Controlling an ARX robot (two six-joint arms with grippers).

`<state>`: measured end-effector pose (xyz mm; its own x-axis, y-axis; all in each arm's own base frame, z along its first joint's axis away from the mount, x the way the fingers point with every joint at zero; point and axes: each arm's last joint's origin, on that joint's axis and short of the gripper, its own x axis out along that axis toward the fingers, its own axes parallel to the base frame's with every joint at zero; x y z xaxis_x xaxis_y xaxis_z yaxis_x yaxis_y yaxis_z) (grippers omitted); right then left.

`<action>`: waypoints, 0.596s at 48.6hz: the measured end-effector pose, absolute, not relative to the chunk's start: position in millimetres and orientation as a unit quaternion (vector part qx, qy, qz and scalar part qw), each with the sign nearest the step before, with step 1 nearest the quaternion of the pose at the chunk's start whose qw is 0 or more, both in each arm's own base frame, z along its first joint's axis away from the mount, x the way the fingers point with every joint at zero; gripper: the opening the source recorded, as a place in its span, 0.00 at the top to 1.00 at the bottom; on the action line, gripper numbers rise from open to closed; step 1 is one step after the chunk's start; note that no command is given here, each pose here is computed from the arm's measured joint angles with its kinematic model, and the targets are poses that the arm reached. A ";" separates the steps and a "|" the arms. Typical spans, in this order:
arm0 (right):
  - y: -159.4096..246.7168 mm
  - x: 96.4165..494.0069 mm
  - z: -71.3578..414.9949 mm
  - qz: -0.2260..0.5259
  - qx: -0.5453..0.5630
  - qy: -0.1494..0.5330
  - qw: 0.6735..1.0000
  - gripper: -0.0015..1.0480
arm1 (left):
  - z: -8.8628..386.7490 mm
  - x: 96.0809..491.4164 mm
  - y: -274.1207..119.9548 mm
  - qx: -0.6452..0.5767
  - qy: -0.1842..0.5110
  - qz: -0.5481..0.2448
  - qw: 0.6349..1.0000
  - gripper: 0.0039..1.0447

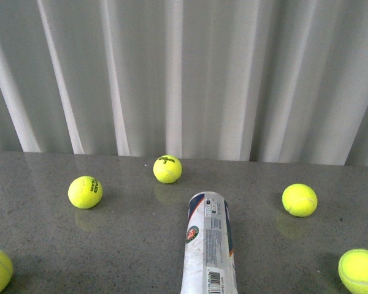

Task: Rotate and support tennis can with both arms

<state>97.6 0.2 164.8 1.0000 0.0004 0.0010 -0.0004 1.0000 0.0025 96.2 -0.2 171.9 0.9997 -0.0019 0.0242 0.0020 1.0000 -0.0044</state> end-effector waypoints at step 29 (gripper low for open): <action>-4.3 108.0 168.7 0.094 0.116 0.191 0.970 0.07 | 171.9 96.2 -0.2 -0.002 -0.012 -0.001 1.000 0.06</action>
